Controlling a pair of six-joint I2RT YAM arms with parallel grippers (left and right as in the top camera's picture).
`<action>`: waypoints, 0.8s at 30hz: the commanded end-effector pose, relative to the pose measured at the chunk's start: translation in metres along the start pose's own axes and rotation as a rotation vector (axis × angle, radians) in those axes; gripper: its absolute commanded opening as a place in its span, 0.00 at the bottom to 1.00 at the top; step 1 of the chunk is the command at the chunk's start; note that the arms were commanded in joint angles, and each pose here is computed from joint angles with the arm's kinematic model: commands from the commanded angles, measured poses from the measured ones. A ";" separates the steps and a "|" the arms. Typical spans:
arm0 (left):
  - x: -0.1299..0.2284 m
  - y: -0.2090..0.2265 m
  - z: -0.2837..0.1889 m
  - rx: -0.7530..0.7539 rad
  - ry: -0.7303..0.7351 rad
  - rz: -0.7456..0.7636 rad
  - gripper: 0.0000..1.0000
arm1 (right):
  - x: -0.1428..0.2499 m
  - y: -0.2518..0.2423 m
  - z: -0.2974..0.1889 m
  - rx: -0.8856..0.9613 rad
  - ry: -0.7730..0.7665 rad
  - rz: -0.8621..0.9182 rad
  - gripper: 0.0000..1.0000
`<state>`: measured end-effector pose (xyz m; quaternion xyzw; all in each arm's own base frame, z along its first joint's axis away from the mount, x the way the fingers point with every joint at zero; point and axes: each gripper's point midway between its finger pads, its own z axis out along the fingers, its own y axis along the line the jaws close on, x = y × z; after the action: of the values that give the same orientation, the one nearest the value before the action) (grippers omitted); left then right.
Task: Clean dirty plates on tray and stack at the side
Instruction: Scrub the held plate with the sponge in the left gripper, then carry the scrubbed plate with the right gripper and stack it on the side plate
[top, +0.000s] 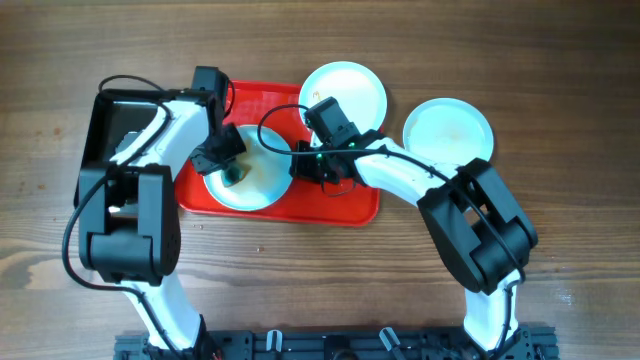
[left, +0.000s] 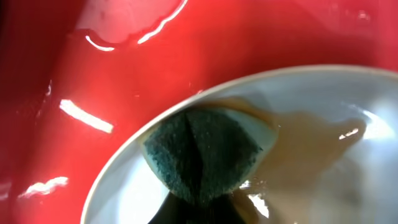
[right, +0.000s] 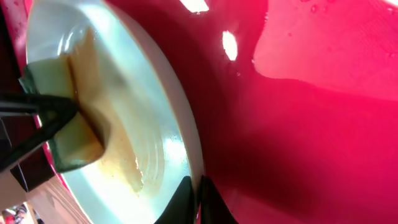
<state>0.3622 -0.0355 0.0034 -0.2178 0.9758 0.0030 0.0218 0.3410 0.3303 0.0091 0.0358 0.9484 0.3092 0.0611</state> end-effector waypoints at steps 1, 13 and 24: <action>0.067 -0.035 0.011 0.352 0.322 0.284 0.04 | 0.000 -0.015 0.006 0.039 0.007 0.006 0.04; -0.038 -0.049 -0.074 0.600 0.104 0.188 0.04 | -0.002 -0.015 0.006 0.050 -0.012 -0.006 0.14; -0.085 0.003 -0.092 0.342 -0.067 0.155 0.04 | 0.021 0.011 0.023 -0.013 0.034 -0.060 0.04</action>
<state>0.4298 -0.0122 0.0902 -0.1321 0.9707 -0.1879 0.0702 0.3313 0.3548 0.0033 0.0157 0.9495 0.3019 0.0843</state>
